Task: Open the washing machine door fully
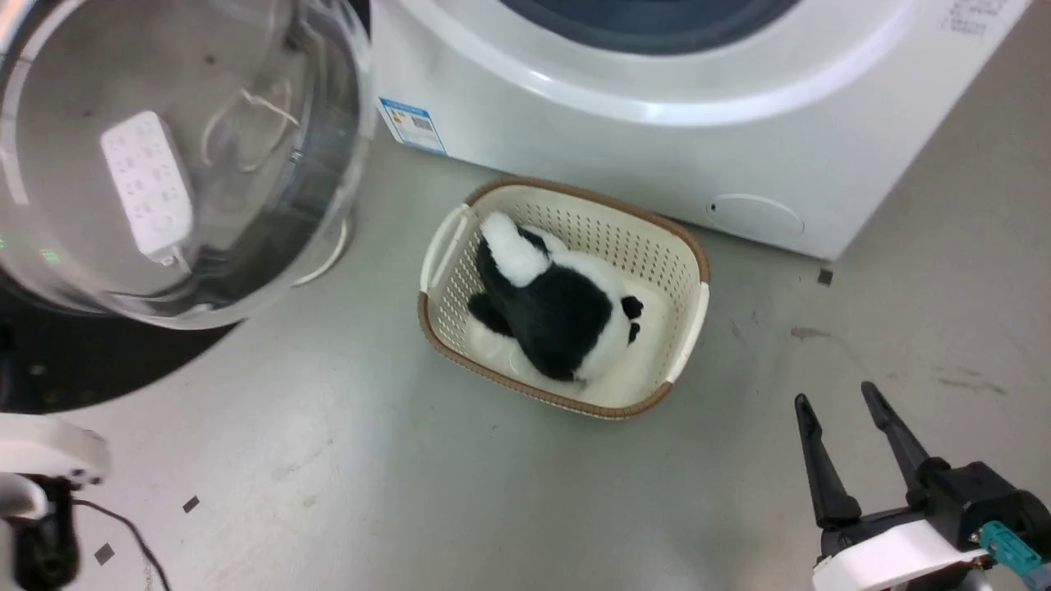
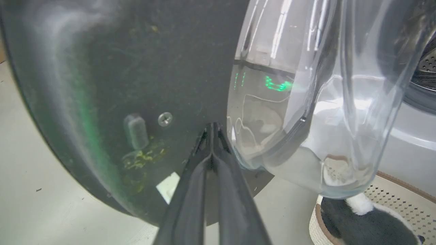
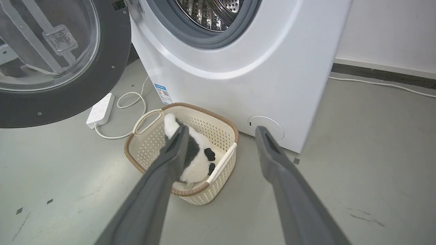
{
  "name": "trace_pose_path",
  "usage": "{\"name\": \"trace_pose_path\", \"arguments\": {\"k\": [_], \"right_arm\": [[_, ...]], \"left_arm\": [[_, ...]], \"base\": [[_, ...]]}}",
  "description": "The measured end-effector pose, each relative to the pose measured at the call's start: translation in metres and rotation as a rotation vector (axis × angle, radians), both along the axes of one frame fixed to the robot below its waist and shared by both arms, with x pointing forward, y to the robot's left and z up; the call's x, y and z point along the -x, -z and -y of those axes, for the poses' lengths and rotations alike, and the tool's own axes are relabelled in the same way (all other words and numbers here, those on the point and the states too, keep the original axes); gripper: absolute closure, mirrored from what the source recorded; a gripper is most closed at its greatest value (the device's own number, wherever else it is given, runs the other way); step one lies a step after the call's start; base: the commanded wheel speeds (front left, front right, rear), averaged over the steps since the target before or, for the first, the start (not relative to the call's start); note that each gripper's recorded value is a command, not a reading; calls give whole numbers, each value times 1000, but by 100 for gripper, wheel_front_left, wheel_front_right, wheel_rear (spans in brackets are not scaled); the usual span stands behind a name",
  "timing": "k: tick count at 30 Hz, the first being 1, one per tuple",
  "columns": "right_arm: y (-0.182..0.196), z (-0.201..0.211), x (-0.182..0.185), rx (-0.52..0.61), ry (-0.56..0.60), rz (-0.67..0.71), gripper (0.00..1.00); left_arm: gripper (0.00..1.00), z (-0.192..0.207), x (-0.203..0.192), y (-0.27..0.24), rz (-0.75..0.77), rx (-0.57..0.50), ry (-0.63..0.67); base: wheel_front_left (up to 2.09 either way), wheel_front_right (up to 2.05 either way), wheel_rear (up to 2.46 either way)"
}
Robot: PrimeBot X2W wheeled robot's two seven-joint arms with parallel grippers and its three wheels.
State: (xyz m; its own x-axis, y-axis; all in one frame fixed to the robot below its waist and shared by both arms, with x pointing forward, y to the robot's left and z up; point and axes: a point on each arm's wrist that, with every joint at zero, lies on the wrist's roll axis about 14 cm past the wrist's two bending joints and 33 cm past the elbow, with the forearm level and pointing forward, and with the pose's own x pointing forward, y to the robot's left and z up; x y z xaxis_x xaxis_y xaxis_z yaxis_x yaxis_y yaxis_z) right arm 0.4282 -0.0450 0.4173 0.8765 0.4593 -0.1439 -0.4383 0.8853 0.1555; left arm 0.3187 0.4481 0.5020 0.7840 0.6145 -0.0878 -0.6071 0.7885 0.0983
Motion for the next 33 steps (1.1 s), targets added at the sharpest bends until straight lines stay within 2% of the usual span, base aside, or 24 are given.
{"name": "trace_pose_path", "arguments": {"k": [8,16,23,29,30,31,33], "right_arm": [[6,10,-3,18,21,-15,0],[-8,11,0,13,30,22,0],[-35,20,3,-6,77,102,0],[-68,42,8,-2,146,207,0],[-74,47,9,0,161,223,0],[-79,52,10,1,175,237,0],[-87,62,14,4,203,258,0]], "left_arm": [[100,-29,-3,8,-22,-25,-59],[100,-32,2,-2,32,-36,-59],[100,12,-13,-22,111,-73,85],[100,83,-34,-64,308,-65,263],[73,94,-34,-66,326,-56,281],[0,105,-35,-66,337,-48,300],[0,128,-36,-60,344,-11,349]], "base": [[0,0,0],[0,0,0],[0,0,0],[0,0,0],[0,0,0],[0,0,0],[0,0,0]]}}
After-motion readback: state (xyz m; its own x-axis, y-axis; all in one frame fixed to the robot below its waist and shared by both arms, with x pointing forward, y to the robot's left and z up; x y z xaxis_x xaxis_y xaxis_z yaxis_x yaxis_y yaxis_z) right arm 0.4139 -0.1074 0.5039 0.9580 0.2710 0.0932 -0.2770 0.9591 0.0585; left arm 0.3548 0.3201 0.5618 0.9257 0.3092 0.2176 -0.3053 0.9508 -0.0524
